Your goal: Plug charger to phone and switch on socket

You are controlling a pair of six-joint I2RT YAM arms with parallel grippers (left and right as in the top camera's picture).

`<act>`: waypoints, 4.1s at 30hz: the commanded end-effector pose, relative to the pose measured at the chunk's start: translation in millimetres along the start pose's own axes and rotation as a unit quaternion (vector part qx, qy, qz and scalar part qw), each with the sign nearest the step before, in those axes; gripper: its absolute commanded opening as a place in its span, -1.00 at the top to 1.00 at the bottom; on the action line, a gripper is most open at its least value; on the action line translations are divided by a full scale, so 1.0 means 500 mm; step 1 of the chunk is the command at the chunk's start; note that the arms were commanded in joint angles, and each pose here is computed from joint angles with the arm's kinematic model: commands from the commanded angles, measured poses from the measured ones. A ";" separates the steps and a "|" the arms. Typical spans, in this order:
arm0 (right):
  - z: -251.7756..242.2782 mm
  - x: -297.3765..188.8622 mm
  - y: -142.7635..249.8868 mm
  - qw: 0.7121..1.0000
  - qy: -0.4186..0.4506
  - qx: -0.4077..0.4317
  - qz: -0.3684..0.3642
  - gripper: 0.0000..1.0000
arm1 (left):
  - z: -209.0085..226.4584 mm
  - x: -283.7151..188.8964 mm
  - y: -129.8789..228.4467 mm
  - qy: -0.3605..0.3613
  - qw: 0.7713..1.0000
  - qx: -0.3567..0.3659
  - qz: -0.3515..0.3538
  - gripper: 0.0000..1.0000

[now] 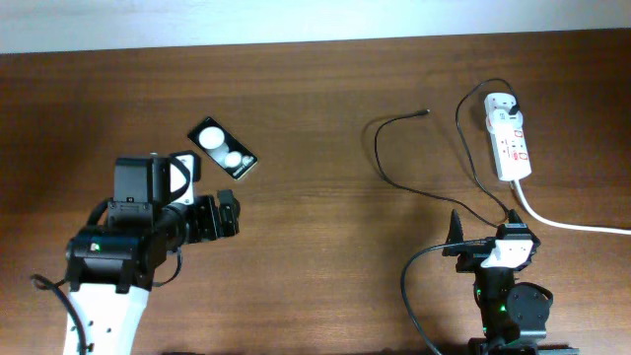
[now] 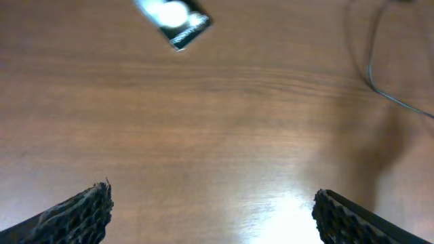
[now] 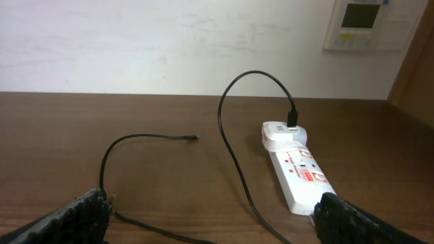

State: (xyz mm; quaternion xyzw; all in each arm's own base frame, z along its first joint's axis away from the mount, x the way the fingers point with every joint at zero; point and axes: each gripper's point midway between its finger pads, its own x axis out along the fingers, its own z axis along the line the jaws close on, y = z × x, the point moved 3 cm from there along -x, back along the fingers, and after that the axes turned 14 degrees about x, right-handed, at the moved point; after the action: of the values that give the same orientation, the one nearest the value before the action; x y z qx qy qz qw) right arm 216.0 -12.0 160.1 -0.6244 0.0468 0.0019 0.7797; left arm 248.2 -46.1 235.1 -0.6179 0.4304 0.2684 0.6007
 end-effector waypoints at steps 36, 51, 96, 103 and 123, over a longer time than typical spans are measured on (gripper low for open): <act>0.001 0.000 0.005 1.000 0.000 0.000 0.002 -0.97 | 0.172 0.479 -0.247 -0.136 0.935 -0.315 0.093 -0.98; 0.001 0.000 0.005 1.000 0.000 0.000 0.002 -0.98 | 0.192 0.549 -0.191 -0.183 0.918 -0.329 0.128 -0.98; 0.001 0.000 0.005 1.000 0.000 0.000 0.002 -0.97 | 0.142 0.554 -0.076 -0.178 0.892 -0.318 0.269 -0.43; 0.001 0.000 0.005 1.000 0.000 0.000 0.002 -0.97 | 0.129 0.474 -0.134 -0.167 0.904 -0.319 0.232 -0.33; 0.001 0.000 0.005 1.000 0.000 0.000 0.002 -0.97 | 0.045 -0.041 -0.139 -0.133 0.932 -0.317 0.119 -0.27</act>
State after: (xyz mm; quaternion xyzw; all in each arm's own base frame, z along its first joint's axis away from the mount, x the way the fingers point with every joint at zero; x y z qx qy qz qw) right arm 216.0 -12.0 160.1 -0.6249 0.0469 0.0020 0.7793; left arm 323.5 -29.9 253.8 -0.6591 0.3245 0.5678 0.3713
